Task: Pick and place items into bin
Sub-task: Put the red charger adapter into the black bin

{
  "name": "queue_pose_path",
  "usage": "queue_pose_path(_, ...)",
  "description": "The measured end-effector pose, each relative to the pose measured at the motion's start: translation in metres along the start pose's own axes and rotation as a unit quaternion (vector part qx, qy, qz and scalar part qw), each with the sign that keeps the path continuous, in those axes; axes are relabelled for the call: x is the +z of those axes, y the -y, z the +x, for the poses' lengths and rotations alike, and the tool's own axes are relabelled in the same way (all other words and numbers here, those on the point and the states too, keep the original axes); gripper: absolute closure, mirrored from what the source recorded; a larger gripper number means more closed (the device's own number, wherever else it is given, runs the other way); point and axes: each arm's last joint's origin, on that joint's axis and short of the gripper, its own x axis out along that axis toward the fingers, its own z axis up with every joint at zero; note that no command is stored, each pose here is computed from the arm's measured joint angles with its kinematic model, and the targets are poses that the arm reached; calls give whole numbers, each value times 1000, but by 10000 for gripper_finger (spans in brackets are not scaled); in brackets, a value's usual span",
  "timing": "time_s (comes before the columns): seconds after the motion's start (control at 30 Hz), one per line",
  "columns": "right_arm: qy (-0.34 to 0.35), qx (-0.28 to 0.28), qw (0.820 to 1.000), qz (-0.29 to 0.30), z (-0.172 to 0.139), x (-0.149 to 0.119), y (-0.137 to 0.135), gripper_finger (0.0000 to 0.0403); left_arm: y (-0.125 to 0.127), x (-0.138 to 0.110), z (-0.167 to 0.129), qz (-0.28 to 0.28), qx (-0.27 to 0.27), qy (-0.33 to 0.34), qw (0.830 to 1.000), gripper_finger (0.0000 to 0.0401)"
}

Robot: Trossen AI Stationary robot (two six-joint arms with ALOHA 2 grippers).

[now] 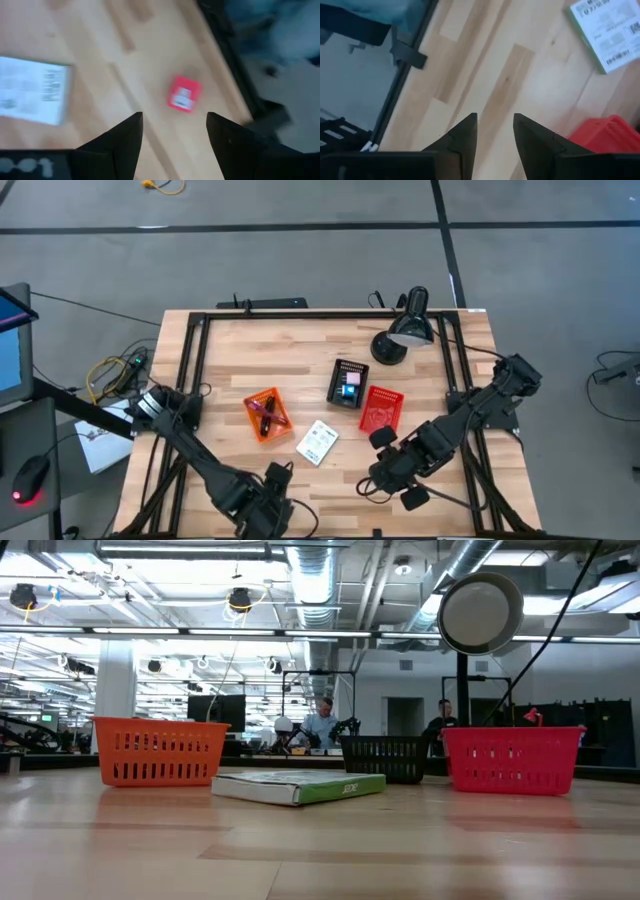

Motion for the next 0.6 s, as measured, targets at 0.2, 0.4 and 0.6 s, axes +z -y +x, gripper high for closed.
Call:
queue_pose_path(0.2,57,12,998,26,-1,11,-3,282,-1,0,7,-46,15,-10,999,189)
queue_pose_path(0.4,93,25,994,50,-1,18,-9,282,18,2,41,20,-14,-34,999,189)
queue_pose_path(0.6,119,41,988,92,-1,22,-16,282,36,-3,70,54,-16,-62,996,189)
